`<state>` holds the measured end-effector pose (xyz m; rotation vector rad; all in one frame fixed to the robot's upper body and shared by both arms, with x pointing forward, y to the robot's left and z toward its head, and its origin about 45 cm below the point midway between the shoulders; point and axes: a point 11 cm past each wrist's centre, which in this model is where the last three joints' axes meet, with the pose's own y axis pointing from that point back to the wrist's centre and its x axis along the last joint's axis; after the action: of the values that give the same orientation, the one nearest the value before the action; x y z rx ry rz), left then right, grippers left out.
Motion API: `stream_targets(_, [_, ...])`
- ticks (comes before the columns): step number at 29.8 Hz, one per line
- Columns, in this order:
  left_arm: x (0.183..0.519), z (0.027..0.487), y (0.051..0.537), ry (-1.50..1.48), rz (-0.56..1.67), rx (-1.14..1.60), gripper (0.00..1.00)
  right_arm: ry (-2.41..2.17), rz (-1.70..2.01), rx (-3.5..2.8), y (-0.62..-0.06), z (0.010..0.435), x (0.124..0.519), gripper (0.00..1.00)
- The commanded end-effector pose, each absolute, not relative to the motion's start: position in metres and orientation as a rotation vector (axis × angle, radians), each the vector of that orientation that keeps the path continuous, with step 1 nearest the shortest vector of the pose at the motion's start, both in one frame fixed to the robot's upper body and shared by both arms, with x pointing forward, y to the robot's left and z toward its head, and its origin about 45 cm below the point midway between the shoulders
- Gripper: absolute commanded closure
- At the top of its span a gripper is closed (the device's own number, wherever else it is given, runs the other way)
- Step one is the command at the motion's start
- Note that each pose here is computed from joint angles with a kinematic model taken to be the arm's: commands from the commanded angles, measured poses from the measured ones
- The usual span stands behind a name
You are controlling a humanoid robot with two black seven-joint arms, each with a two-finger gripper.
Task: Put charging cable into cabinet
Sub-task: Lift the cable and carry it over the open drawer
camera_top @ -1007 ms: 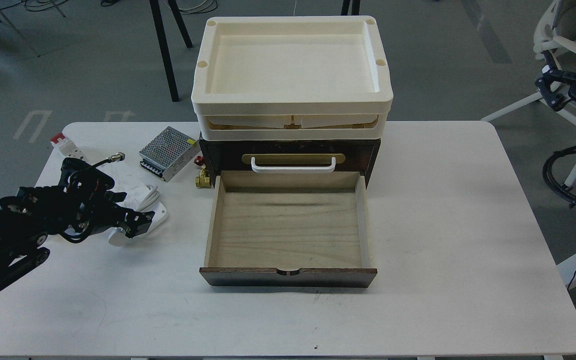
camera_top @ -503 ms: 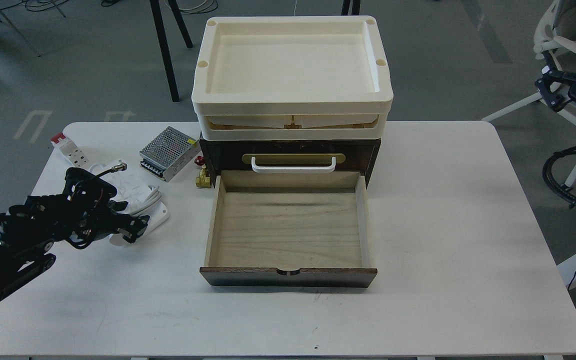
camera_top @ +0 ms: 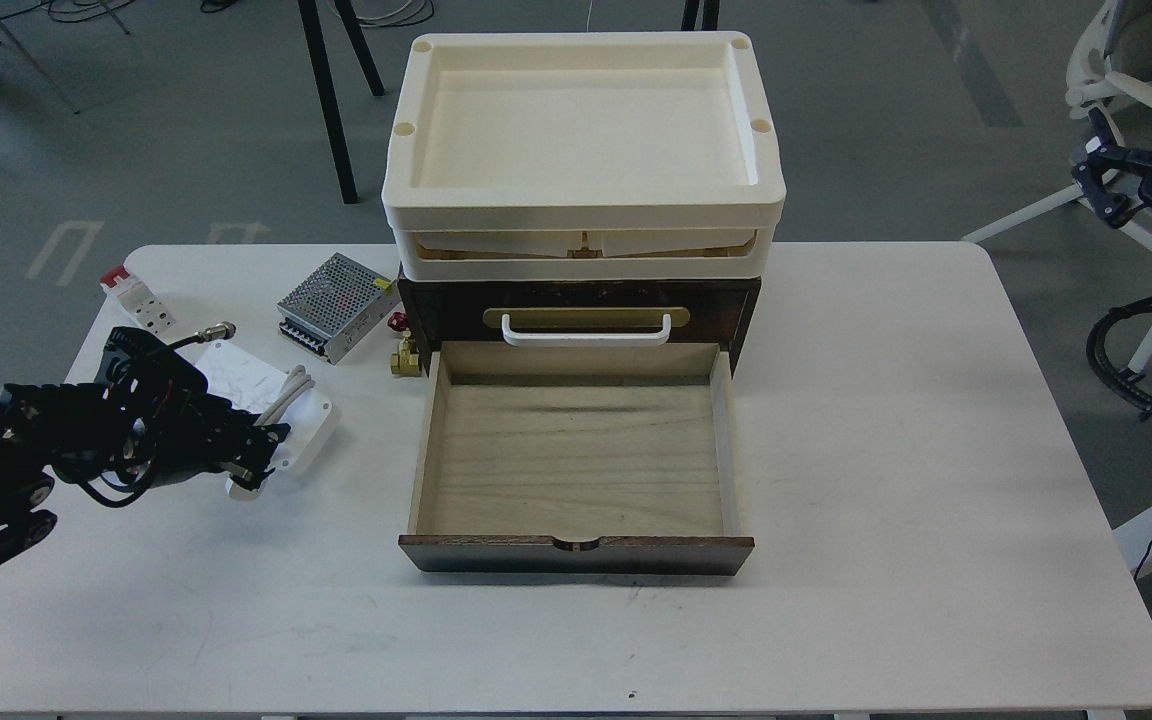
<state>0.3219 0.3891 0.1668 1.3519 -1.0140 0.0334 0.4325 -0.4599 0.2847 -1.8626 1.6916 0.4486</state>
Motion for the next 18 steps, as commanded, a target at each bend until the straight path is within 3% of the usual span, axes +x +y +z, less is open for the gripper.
stream_targets(1, [0.301, 0.223, 0.388, -1.117, 0.019, 1.309, 0.98, 1.693, 0.449, -1.860, -0.460, 0.284, 0.432, 0.00])
stream_targets(6, [0.269, 0.277, 0.357, -1.191, 0.045, 1.120, 0.98, 1.696, 0.448, -1.861, -0.461, 0.284, 0.432, 0.00])
stream_targets(18, [0.273, 0.256, 0.241, -1.110, 0.128, 0.623, 0.98, 1.729, 0.445, -1.853, -0.471, 0.281, 0.428, 0.00])
